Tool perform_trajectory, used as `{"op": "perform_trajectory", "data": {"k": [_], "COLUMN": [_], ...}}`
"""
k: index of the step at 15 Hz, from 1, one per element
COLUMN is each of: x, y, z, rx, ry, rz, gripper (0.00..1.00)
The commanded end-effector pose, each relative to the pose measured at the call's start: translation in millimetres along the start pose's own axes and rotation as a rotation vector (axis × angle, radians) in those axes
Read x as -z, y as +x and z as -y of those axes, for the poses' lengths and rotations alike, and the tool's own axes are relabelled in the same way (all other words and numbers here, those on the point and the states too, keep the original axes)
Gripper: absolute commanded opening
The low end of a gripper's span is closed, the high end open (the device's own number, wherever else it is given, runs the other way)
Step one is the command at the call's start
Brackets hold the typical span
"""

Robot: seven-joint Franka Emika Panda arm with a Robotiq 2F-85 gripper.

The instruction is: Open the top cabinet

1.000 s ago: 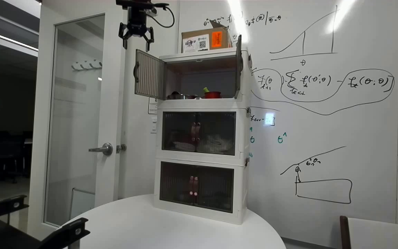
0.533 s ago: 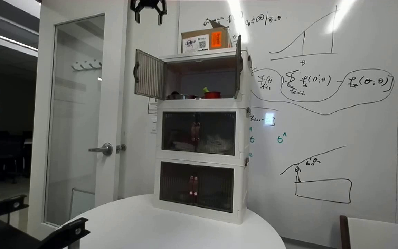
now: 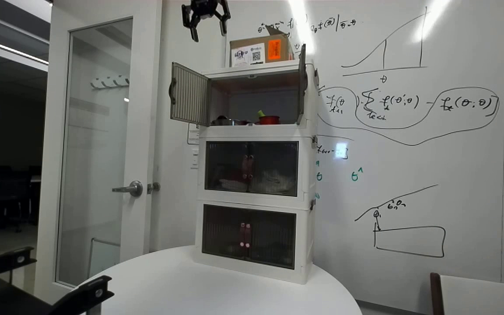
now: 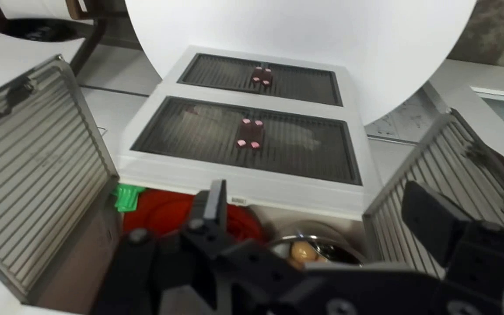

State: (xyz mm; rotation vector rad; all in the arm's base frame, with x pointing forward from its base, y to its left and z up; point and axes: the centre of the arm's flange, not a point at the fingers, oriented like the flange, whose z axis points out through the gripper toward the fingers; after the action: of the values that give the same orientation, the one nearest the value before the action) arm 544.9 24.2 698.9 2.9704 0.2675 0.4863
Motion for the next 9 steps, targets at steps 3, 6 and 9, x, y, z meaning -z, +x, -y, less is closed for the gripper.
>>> {"op": "perform_trajectory", "data": {"k": [3, 6, 9], "x": [-80, -112, -146], "y": [-72, -103, -132], "z": [5, -2, -6], "rx": [-0.08, -0.103, -0.102], "ry": [-0.097, -0.068, -0.041], "rz": [0.074, 0.109, 0.124], "gripper": [1.0, 1.0, 1.0]}}
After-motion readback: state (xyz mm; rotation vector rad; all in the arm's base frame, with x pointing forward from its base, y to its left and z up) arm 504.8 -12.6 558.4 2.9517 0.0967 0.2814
